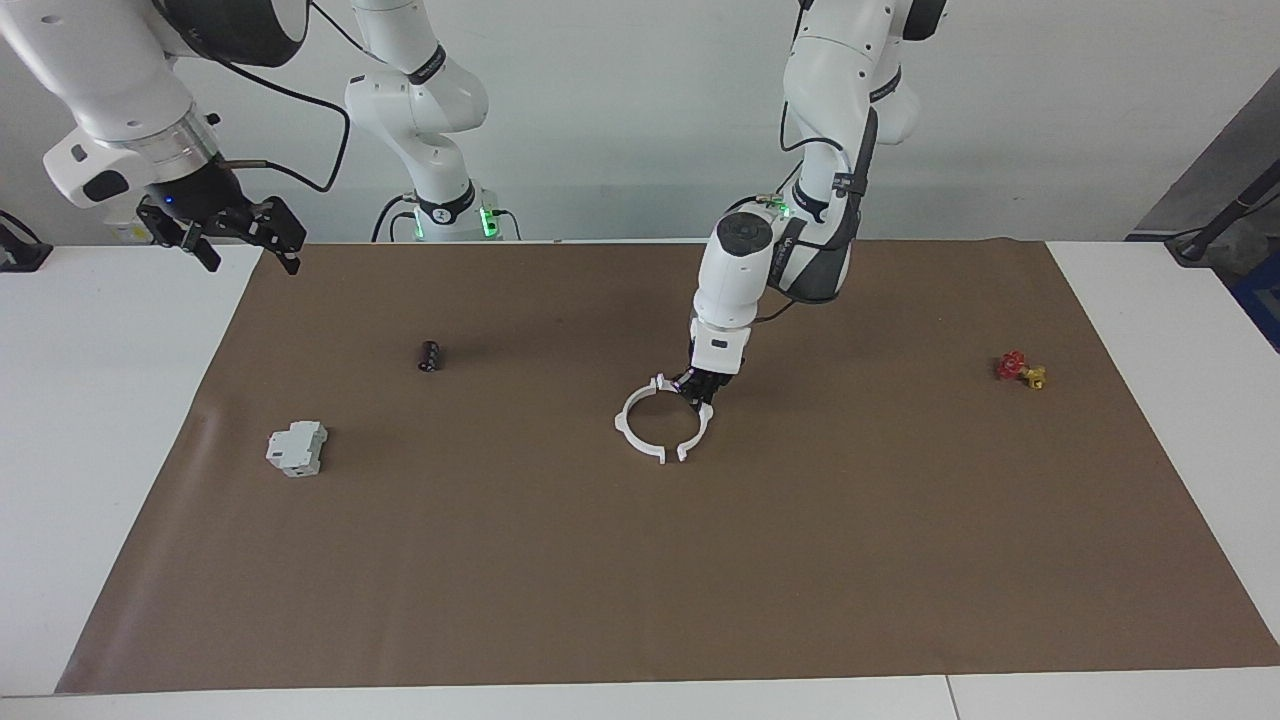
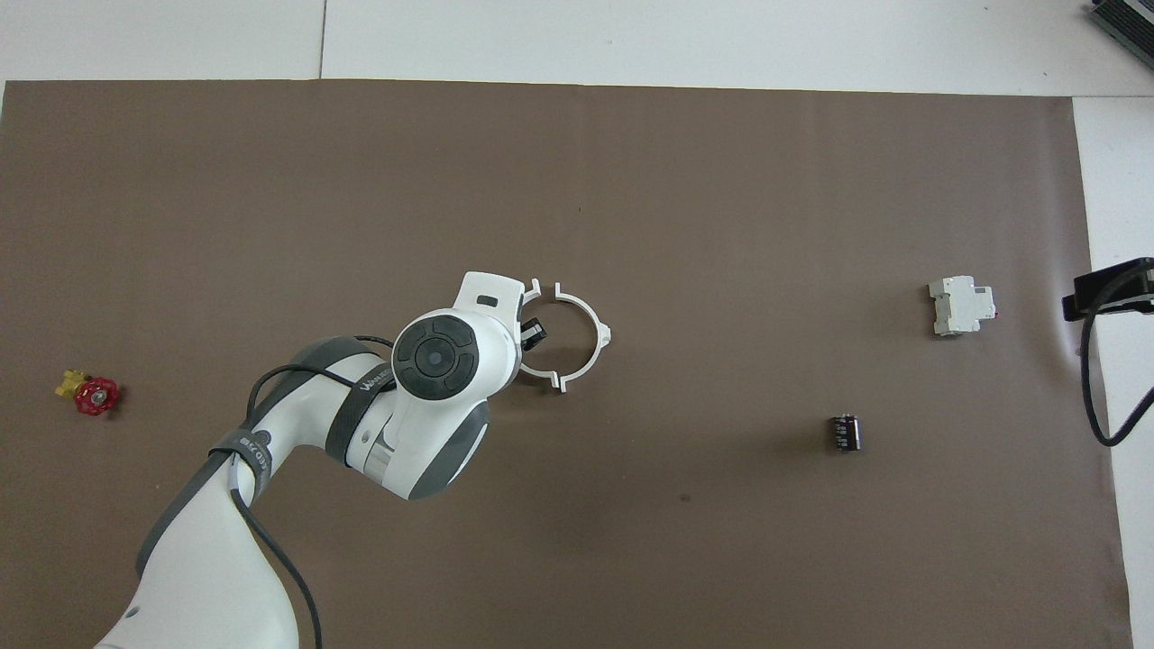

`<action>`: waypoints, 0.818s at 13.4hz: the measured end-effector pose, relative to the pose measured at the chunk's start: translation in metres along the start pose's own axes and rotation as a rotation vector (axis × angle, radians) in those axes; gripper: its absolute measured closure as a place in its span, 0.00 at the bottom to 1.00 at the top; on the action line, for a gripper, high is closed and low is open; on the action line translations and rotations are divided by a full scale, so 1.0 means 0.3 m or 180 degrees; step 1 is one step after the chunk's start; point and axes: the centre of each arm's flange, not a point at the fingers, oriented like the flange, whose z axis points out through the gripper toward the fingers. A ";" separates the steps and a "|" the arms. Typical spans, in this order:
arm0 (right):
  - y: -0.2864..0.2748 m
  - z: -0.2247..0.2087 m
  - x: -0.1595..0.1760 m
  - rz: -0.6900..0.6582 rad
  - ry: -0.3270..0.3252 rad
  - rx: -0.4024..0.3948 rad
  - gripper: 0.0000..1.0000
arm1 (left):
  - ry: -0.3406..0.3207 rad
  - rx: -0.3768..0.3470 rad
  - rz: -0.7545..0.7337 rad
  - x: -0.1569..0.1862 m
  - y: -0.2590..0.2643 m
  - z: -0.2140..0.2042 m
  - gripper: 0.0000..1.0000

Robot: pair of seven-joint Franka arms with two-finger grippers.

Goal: Assemble drain pipe with both arms
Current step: 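Press the held clamp half onto the other half with the left gripper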

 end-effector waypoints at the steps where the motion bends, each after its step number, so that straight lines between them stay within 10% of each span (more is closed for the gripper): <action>1: 0.000 0.000 0.000 0.0000 0.0000 0.0000 0.00 | 0.0001 -0.0002 0.0029 0.000 0.000 0.000 0.83; 11: 0.000 0.000 0.000 0.0000 0.0000 0.0000 0.00 | 0.0120 0.0136 0.0601 -0.033 -0.001 0.034 0.83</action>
